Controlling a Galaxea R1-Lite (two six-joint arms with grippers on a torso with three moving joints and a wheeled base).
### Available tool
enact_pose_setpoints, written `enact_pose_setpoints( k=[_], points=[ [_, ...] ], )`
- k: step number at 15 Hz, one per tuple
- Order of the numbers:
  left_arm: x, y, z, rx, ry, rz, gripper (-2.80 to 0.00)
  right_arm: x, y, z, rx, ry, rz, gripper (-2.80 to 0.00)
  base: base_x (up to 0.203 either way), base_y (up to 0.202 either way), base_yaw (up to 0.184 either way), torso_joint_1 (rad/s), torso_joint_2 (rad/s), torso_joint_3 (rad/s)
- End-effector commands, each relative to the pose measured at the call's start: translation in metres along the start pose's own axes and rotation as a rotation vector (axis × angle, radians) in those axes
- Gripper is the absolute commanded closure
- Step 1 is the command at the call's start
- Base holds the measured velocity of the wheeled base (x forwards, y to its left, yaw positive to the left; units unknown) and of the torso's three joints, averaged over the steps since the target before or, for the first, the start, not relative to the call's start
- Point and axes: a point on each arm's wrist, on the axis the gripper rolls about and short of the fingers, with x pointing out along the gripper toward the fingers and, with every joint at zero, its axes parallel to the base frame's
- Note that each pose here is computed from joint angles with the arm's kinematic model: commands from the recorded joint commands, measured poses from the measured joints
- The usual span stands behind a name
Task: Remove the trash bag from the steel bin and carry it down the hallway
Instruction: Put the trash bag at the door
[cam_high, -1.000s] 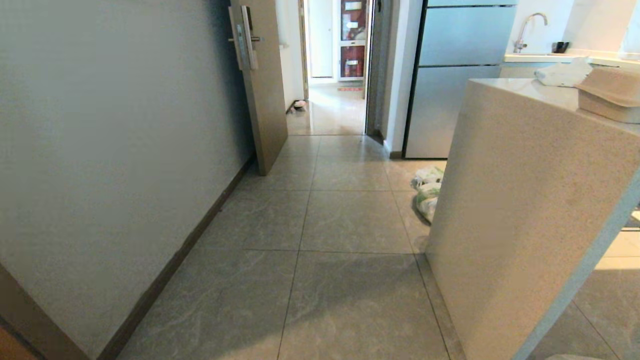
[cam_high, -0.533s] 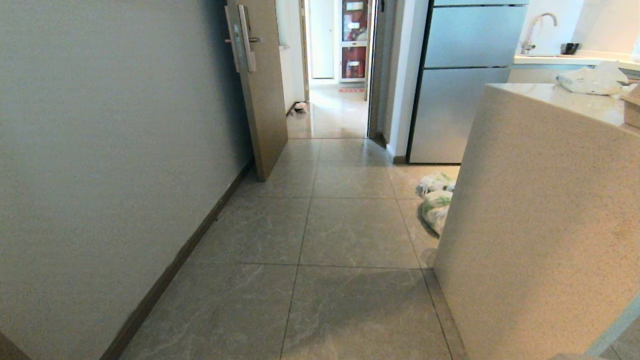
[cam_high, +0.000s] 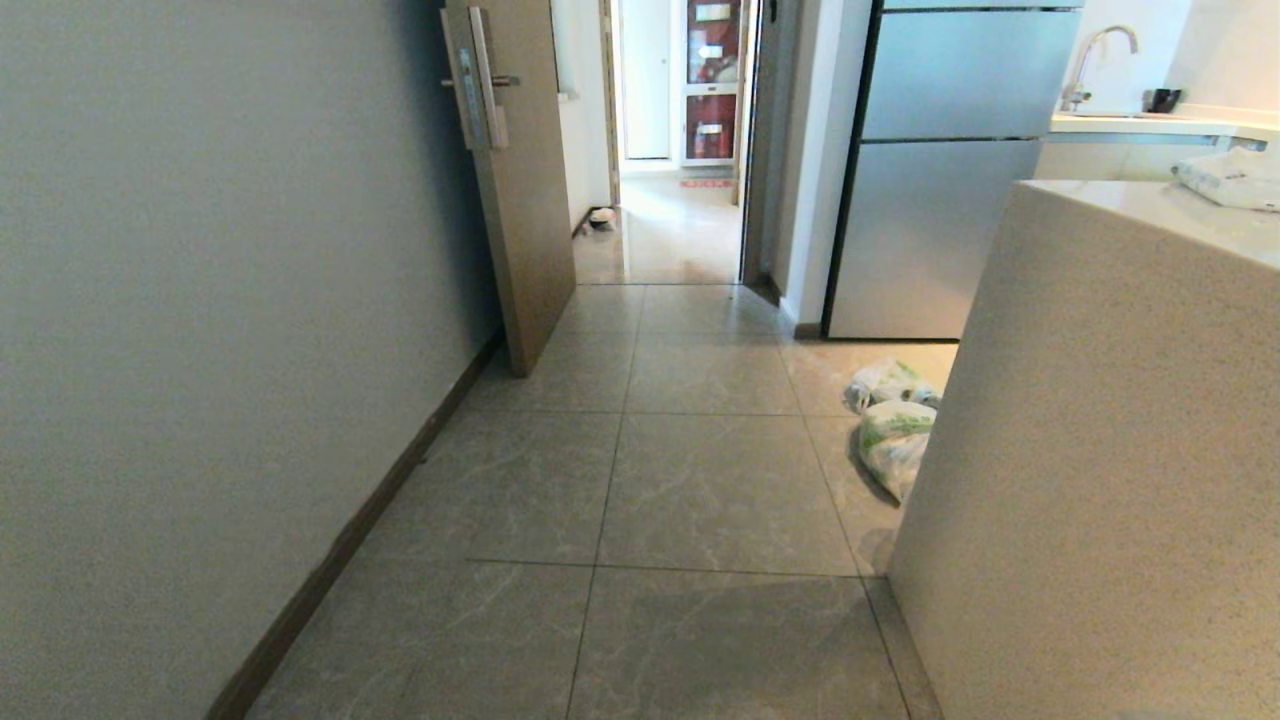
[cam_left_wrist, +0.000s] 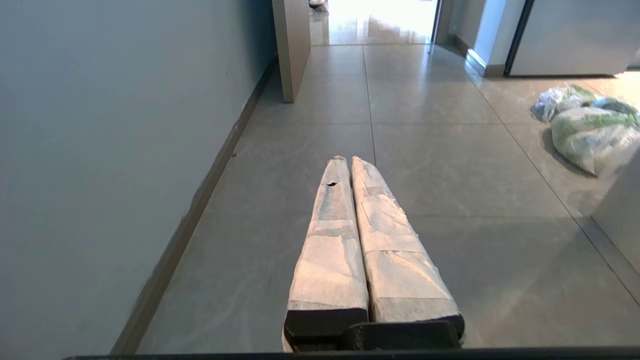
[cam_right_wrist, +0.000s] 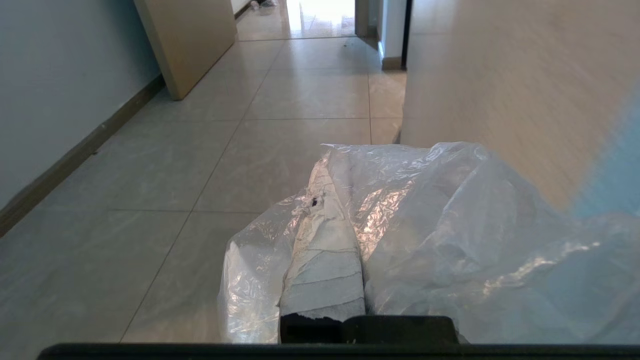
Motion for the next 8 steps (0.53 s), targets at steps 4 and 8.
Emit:
enact_pose_setpoints(
  k=[4, 8],
  points=[
    [0.0003, 0.0000, -0.0009, 0.000, 0.004, 0.001, 0.00, 0.0001, 0.0000, -0.0004, -0.001, 0.001, 0.000, 0.00, 0.190, 0.000, 0.001, 0.003, 0.00, 0.001],
    [0.0003, 0.0000, -0.0009, -0.002, 0.004, 0.001, 0.00, 0.0001, 0.0000, -0.0004, -0.001, 0.001, 0.000, 0.00, 0.190, 0.000, 0.000, 0.000, 0.00, 0.004]
  ],
)
